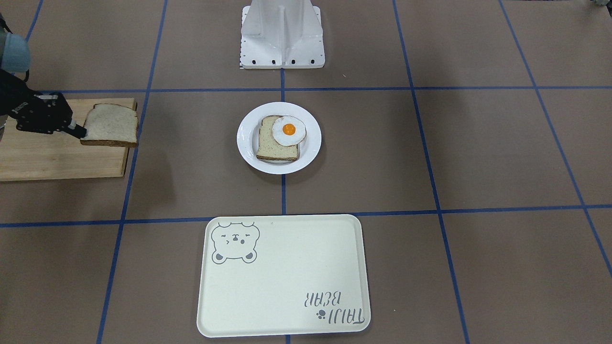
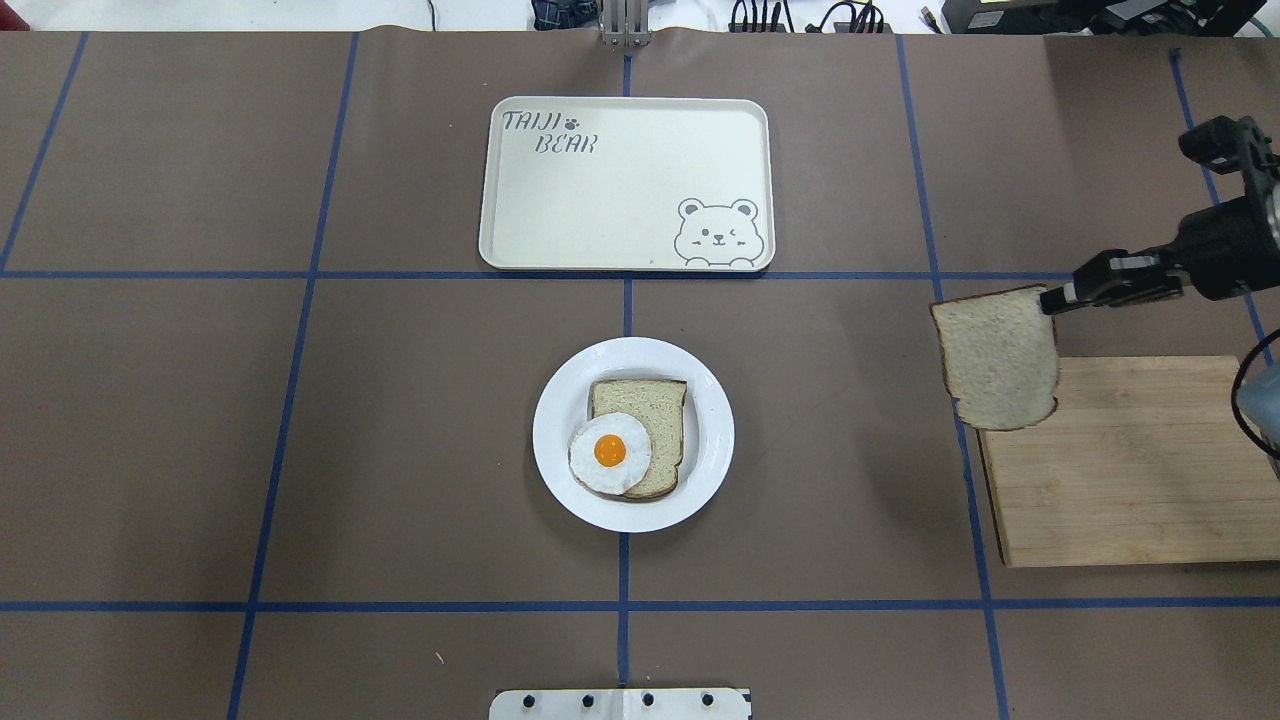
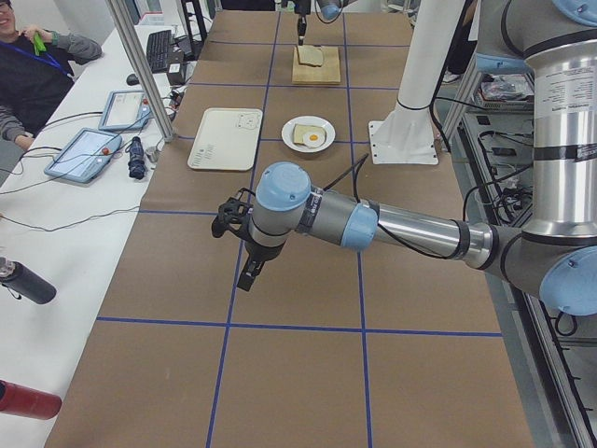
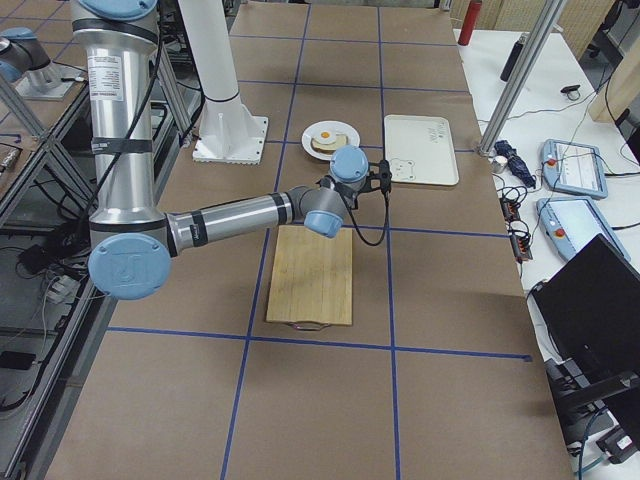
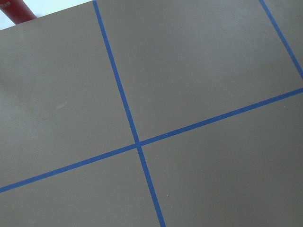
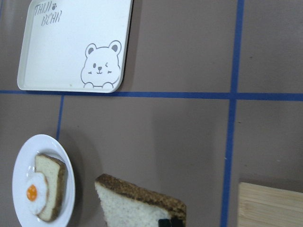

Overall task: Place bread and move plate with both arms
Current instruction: 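Lift the bread slice off the board with the right gripper, then carry the bread over the egg slice and lower it onto the plate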

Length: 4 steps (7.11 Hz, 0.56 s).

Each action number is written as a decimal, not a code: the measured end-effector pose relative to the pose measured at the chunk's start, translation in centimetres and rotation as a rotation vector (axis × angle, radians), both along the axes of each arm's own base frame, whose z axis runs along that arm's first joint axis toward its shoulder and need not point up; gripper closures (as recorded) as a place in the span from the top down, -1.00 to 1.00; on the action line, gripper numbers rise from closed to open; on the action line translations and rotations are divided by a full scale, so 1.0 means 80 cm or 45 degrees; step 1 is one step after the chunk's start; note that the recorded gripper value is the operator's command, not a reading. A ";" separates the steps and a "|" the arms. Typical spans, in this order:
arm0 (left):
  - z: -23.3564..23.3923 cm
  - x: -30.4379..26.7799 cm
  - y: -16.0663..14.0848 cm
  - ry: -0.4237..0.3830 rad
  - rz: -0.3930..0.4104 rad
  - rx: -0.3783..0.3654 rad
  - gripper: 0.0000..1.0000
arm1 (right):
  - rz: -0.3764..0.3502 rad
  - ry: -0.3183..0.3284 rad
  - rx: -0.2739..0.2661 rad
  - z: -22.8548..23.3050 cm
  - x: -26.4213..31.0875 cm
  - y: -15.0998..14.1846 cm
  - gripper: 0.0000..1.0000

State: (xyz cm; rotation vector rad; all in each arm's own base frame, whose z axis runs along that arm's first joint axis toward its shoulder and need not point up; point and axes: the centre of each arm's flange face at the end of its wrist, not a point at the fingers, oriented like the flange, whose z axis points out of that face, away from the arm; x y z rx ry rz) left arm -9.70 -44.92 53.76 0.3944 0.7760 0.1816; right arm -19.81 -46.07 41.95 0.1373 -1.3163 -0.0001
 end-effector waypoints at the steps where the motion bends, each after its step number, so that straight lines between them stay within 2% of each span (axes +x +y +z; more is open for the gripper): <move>1: 0.001 0.000 0.000 0.002 -0.005 -0.007 0.96 | 0.033 -0.032 -0.048 -0.037 -0.041 -0.004 -1.00; 2: 0.001 0.000 0.000 0.003 -0.007 -0.010 0.96 | 0.051 -0.071 -0.076 -0.076 -0.080 -0.004 -1.00; 4: 0.001 0.000 0.000 0.005 -0.008 -0.012 0.96 | 0.053 -0.117 -0.053 -0.130 -0.181 0.027 -1.00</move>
